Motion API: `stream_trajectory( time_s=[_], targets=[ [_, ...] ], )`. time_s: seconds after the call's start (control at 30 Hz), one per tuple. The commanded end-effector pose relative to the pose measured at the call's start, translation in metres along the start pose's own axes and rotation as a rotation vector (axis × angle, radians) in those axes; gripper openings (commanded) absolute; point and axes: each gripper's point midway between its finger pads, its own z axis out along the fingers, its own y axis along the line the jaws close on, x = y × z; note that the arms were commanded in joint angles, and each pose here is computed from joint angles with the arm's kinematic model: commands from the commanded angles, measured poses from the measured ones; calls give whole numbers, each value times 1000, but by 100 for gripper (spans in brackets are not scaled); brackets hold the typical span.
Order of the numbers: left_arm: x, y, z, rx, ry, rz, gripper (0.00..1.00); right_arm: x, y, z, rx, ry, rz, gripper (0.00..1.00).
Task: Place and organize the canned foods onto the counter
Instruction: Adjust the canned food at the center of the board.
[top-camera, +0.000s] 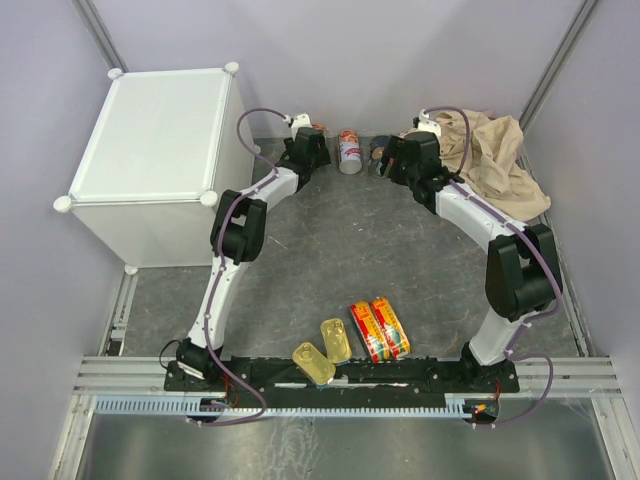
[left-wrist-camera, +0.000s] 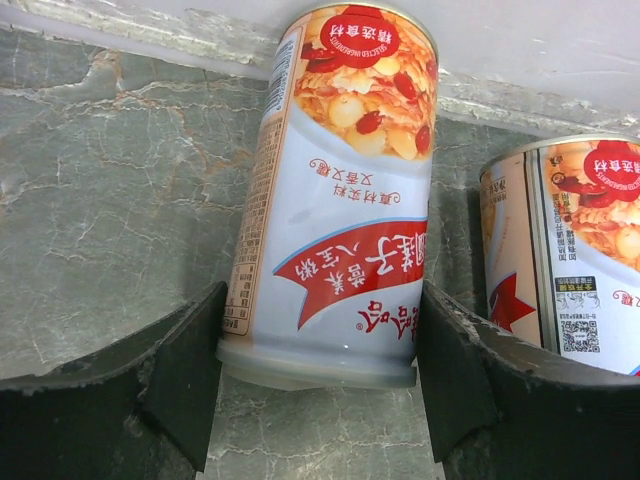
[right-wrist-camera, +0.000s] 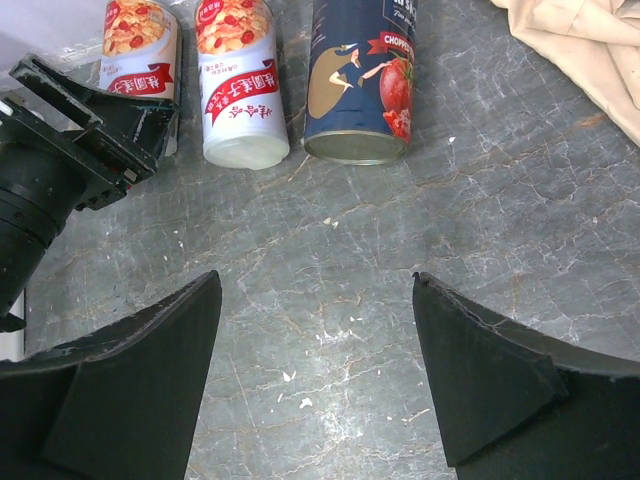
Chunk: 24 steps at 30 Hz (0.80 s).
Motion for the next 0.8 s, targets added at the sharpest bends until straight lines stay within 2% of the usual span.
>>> stream_trajectory(
  time_s=[0.0,0.1,0.2,0.77],
  targets=[
    [-14,-11,-10,72,-15,-48,64,-26,13,-10,-37,-72,1,85],
    [-17,-14,-16,97,-17,-53,49,-24,10,-14,-28,-70,-6,84],
    [-19,-14,-24,104,-13,-54,43,-21,7,-18,-25,-64,-11,85],
    [-60,-30,-89,176,-27,-55,35,-8,8,-46,-30,-46,-24,84]
  ],
)
